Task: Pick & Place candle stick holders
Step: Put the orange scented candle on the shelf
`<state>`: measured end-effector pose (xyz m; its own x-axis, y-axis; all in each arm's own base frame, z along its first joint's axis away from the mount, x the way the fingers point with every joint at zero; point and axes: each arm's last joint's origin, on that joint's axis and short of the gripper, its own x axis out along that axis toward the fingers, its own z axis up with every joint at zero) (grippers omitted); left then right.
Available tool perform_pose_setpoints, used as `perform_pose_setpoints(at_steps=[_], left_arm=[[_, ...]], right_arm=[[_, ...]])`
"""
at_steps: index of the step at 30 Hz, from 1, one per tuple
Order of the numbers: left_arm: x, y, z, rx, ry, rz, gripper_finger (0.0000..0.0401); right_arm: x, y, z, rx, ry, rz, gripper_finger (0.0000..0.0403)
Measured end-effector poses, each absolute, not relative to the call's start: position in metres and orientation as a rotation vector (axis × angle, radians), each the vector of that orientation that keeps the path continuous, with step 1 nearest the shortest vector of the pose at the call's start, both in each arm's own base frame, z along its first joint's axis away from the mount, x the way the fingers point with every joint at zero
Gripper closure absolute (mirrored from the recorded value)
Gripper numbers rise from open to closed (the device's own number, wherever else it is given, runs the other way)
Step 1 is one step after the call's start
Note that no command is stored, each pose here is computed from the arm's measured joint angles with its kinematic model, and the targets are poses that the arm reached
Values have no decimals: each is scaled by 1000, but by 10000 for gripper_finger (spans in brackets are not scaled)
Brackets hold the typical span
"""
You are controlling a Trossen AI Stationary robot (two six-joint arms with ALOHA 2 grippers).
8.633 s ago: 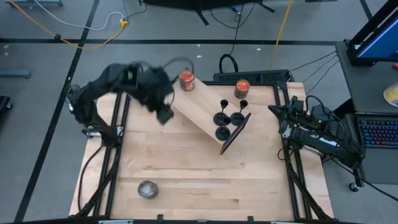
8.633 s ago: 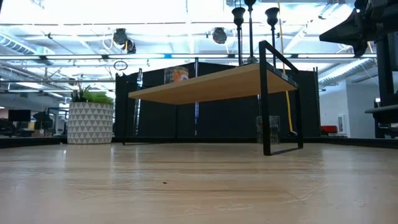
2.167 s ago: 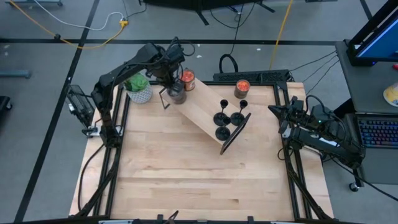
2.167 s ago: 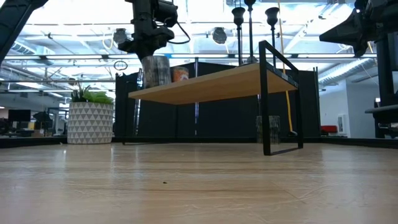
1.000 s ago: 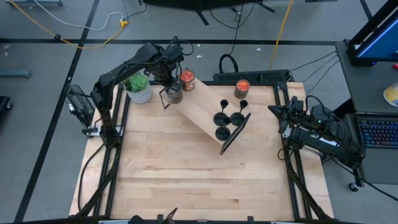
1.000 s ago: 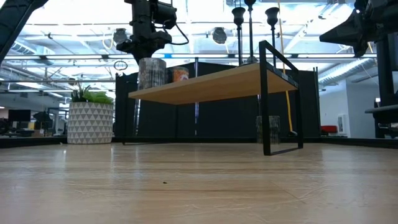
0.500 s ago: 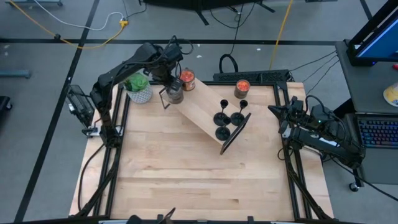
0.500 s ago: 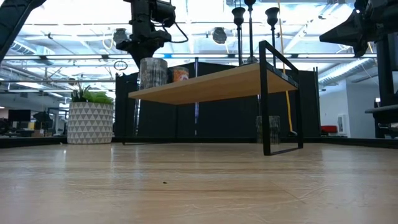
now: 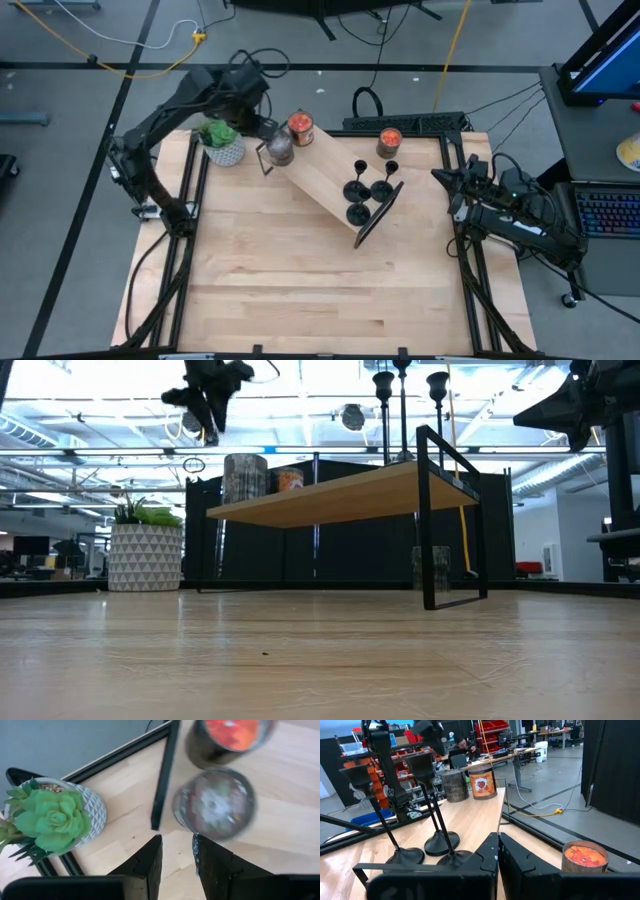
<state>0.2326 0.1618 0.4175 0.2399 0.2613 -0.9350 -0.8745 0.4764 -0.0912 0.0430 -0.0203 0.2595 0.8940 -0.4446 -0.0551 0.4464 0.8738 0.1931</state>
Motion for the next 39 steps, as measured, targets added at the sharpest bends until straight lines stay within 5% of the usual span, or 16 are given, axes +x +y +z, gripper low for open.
perform_pose_setpoints(at_steps=[10, 19, 39], left_arm=[[204, 106, 461, -611, 853, 731, 286], [194, 67, 482, -461, 716, 647, 286], [151, 40, 383, -474, 455, 554, 286]], right_arm=[[45, -21, 278, 172, -166, -447, 403], [79, -38, 271, 234, 2, -525, 403], [139, -104, 320, 388, 342, -963, 403]])
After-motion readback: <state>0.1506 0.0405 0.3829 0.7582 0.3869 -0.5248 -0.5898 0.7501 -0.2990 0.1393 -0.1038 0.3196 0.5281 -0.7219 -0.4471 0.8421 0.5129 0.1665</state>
